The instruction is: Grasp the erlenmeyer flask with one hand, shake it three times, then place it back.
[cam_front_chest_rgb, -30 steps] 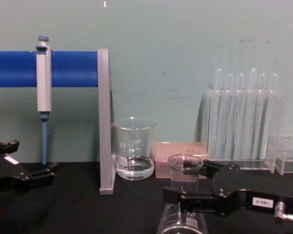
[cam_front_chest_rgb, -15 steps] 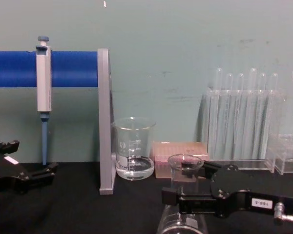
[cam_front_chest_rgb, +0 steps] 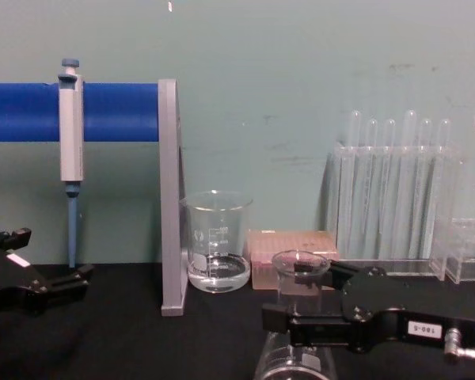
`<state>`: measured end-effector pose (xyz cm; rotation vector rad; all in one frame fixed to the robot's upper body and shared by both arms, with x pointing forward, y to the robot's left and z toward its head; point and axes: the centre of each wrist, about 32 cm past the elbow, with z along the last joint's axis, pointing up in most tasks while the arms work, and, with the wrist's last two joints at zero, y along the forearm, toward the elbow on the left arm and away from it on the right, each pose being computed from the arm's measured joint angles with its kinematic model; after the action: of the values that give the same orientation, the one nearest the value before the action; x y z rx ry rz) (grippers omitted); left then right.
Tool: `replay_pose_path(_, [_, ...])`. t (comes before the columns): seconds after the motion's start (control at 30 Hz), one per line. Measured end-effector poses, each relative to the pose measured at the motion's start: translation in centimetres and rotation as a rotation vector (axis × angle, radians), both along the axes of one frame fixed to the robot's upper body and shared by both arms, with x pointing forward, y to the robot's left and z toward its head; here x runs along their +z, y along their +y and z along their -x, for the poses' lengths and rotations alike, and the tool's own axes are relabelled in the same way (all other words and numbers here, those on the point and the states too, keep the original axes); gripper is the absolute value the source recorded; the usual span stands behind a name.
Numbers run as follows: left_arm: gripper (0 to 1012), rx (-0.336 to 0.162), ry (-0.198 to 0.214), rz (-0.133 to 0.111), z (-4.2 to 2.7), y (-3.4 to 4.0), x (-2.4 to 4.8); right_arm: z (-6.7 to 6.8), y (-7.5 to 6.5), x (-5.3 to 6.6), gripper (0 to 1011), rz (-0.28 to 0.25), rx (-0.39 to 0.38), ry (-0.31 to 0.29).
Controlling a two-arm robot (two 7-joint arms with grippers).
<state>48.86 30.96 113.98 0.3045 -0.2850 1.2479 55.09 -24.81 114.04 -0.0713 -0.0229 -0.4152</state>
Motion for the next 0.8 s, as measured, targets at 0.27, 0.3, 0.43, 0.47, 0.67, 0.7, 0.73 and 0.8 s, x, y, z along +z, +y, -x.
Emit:
replay_pose_path(0.27, [1001, 0.000, 0.000, 0.000, 0.00, 0.00, 0.00, 0.01, -0.01, -0.01, 1000, 0.000, -0.001, 0.000])
replay_pose_path(0.3, [1001, 0.000, 0.000, 0.000, 0.00, 0.00, 0.00, 0.01, -0.01, -0.01, 1000, -0.001, -0.001, 0.000])
replay_pose_path(0.43, [1001, 0.000, 0.000, 0.000, 0.00, 0.00, 0.00, 0.01, -0.02, -0.01, 1000, -0.001, -0.002, -0.001])
replay_pose_path(0.47, [1001, 0.000, 0.000, 0.000, 0.00, 0.00, 0.00, 0.01, -0.02, 0.00, 1000, -0.001, -0.002, -0.001])
replay_pose_path(0.67, [1001, 0.000, 0.000, 0.000, 0.00, 0.00, 0.00, 0.01, -0.02, -0.01, 889, -0.001, -0.002, -0.001])
replay_pose_path(0.7, [1001, 0.000, 0.000, 0.000, 0.00, 0.00, 0.00, 0.01, -0.02, 0.00, 862, -0.001, -0.002, -0.001])
replay_pose_path(0.73, [1001, 0.000, 0.000, 0.000, 0.00, 0.00, 0.00, 0.01, -0.02, -0.01, 841, -0.001, -0.002, -0.001])
replay_pose_path(0.8, [1001, 0.000, 0.000, 0.000, 0.00, 0.00, 0.00, 0.01, -0.02, 0.00, 769, -0.001, -0.002, -0.001])
